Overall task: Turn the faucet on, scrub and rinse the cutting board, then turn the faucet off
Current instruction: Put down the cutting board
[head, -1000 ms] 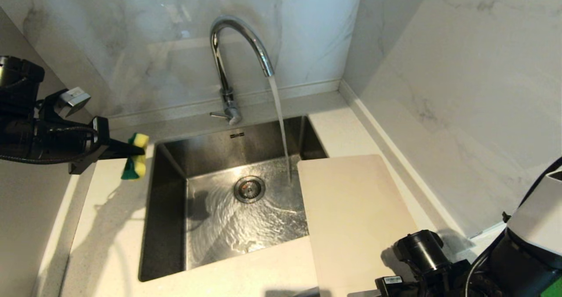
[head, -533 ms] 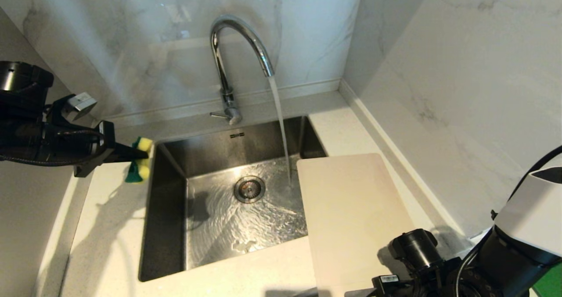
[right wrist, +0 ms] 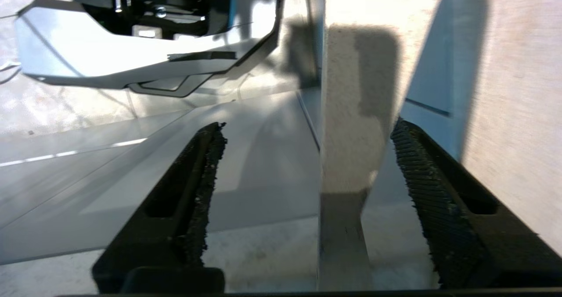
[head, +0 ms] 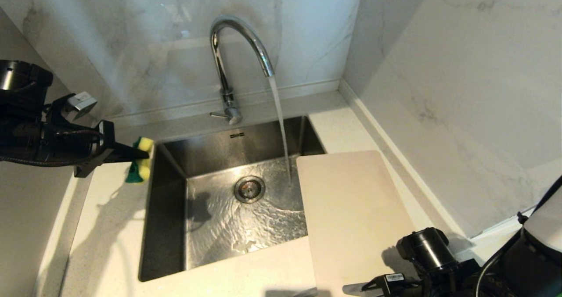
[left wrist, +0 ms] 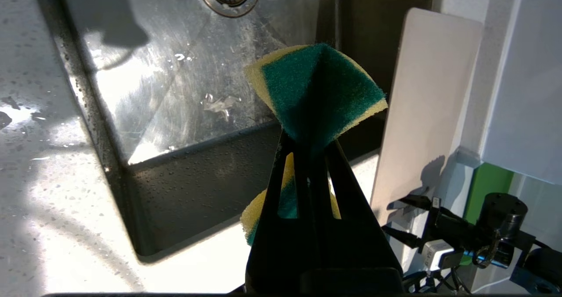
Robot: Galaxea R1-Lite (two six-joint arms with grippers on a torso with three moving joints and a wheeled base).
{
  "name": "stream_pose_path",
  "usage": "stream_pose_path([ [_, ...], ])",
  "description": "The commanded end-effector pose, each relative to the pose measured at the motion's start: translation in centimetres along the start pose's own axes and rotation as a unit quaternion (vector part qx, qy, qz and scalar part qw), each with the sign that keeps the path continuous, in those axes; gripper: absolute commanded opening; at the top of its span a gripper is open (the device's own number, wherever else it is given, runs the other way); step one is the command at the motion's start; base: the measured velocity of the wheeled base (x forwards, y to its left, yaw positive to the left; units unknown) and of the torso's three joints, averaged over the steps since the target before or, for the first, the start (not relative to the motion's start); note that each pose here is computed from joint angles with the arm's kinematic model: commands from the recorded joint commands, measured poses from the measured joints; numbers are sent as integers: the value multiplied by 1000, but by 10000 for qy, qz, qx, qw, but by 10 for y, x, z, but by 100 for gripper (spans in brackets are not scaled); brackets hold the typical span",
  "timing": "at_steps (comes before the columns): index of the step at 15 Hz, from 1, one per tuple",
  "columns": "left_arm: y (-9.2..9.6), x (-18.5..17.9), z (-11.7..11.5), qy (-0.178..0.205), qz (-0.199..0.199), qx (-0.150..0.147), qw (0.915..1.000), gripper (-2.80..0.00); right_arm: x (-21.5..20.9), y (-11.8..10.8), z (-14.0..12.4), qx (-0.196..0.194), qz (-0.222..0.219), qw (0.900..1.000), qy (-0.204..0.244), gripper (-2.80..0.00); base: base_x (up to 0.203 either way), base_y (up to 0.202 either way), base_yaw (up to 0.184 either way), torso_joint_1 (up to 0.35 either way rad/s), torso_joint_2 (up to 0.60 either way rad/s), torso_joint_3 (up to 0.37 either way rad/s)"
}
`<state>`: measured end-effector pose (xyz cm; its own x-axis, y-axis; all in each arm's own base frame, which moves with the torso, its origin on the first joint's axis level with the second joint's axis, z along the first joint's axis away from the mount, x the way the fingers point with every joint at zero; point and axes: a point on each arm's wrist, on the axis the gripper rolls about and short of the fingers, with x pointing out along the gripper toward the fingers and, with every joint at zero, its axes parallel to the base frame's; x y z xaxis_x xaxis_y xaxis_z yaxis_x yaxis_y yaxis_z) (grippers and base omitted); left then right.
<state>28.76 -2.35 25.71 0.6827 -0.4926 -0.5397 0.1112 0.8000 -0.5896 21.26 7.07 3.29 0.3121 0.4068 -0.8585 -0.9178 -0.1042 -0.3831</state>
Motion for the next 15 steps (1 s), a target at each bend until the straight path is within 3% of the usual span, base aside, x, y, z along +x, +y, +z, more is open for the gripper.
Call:
stream_pose_path([
  [1,-8,-7,-1,-57,-96,23,9999,-280,-16,-2,6,-152,-321,9993,-130,0,0,0,0,0,0,0],
  [8,-22,-22,-7,-227,-93,104,9996,-280,-38,8,12,-270,-636,9969,-383,0,0,0,0,0,0,0],
  [11,-26,-25,-10,-206,-65,126,9997,-280,-50,8,17,-368,-845,9930,-743,0,0,0,0,0,0,0],
  [14,-29,-27,-12,-237,-36,165,9996,-280,-70,5,24,-155,-1193,9855,-1196,0,0,0,0,0,0,0],
  [15,-29,-29,-14,-234,-20,160,9996,-280,-78,6,26,-85,-1314,9817,-1375,-280,0,0,0,0,0,0],
])
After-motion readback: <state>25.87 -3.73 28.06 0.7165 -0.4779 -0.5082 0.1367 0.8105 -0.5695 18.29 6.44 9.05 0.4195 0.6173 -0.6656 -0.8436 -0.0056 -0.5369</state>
